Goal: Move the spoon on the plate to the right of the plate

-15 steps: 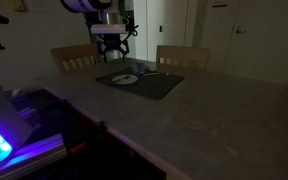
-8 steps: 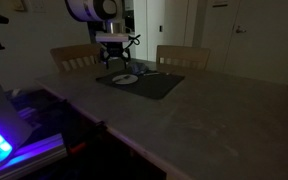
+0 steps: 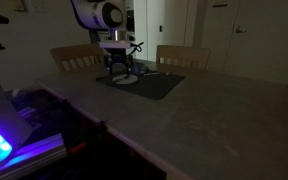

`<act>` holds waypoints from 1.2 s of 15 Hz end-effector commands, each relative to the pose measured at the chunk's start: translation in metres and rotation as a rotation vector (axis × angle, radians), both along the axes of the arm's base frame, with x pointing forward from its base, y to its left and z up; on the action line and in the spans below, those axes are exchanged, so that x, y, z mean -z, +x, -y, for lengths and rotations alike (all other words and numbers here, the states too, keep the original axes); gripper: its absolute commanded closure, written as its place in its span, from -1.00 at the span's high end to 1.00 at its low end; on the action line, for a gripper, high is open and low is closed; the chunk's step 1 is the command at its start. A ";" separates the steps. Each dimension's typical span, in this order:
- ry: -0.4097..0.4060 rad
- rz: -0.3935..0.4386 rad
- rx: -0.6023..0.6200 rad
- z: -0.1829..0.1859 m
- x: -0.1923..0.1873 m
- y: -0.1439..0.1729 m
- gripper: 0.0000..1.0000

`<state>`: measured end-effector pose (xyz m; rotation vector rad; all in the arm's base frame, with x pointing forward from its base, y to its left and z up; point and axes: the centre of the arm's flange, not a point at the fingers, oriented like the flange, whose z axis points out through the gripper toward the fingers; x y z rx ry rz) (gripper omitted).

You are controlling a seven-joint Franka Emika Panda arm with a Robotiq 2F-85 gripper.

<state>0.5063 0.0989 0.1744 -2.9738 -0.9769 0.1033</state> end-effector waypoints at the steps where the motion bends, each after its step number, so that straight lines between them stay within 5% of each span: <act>1: -0.009 -0.024 0.054 0.011 0.013 0.018 1.00; 9: -0.008 -0.077 0.121 0.016 0.024 0.023 1.00; 12: -0.005 -0.106 0.131 0.013 0.020 0.019 0.32; 18: -0.007 -0.120 0.141 0.011 0.021 0.017 -0.54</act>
